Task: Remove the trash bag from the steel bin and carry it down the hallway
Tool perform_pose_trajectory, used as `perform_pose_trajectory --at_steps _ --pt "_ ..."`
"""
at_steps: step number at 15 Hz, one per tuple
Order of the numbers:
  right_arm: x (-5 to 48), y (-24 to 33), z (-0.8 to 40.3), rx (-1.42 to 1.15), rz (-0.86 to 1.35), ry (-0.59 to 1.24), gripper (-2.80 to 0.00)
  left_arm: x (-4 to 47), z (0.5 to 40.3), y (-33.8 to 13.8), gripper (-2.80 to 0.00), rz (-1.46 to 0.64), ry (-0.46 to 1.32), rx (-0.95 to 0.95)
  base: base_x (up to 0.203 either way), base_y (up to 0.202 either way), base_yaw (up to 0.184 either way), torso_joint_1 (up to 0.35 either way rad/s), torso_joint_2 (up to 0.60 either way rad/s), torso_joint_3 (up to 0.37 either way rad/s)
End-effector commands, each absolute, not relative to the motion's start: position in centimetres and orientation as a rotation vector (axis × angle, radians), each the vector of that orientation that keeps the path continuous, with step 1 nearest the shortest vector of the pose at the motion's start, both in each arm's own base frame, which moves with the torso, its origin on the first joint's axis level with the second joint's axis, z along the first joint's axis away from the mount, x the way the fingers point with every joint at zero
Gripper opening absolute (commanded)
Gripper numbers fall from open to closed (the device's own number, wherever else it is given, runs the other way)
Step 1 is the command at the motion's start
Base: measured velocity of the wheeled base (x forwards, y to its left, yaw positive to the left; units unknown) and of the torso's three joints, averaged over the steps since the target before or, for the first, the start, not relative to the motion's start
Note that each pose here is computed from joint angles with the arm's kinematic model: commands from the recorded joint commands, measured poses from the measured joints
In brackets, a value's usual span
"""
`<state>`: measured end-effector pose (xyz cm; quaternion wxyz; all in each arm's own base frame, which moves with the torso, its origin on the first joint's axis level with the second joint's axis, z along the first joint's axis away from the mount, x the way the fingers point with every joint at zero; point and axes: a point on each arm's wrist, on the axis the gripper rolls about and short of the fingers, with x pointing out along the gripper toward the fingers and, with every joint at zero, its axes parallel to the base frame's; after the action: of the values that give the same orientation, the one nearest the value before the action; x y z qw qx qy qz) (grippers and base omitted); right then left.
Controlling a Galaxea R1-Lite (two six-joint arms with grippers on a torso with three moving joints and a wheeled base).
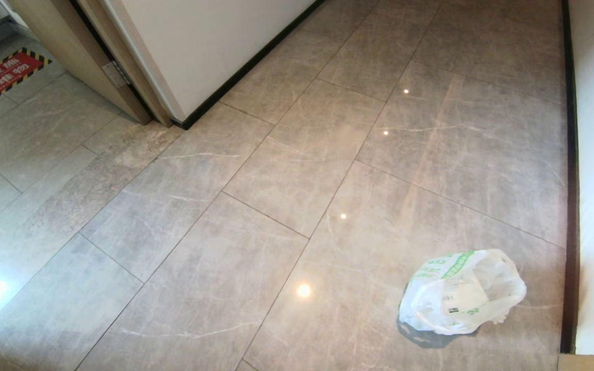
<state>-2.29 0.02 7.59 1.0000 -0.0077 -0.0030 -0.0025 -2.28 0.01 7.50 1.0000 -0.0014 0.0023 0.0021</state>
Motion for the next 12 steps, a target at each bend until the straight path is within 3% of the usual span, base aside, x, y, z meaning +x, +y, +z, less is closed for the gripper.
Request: perform_pose_trajectory --at_steps 1,12 --pt "-2.29 0.02 7.58 -0.015 -0.005 -0.005 -2.80 -2.28 7.50 0.01 -2.80 0.005 0.005 -0.009 0.000 0.000 0.000 0.002 0.01 0.045" --pt "-2.29 0.02 7.58 -0.017 -0.005 -0.005 -2.80 -2.27 7.47 0.01 -2.80 0.005 0.006 -0.015 0.000 0.000 0.000 0.003 0.00 0.187"
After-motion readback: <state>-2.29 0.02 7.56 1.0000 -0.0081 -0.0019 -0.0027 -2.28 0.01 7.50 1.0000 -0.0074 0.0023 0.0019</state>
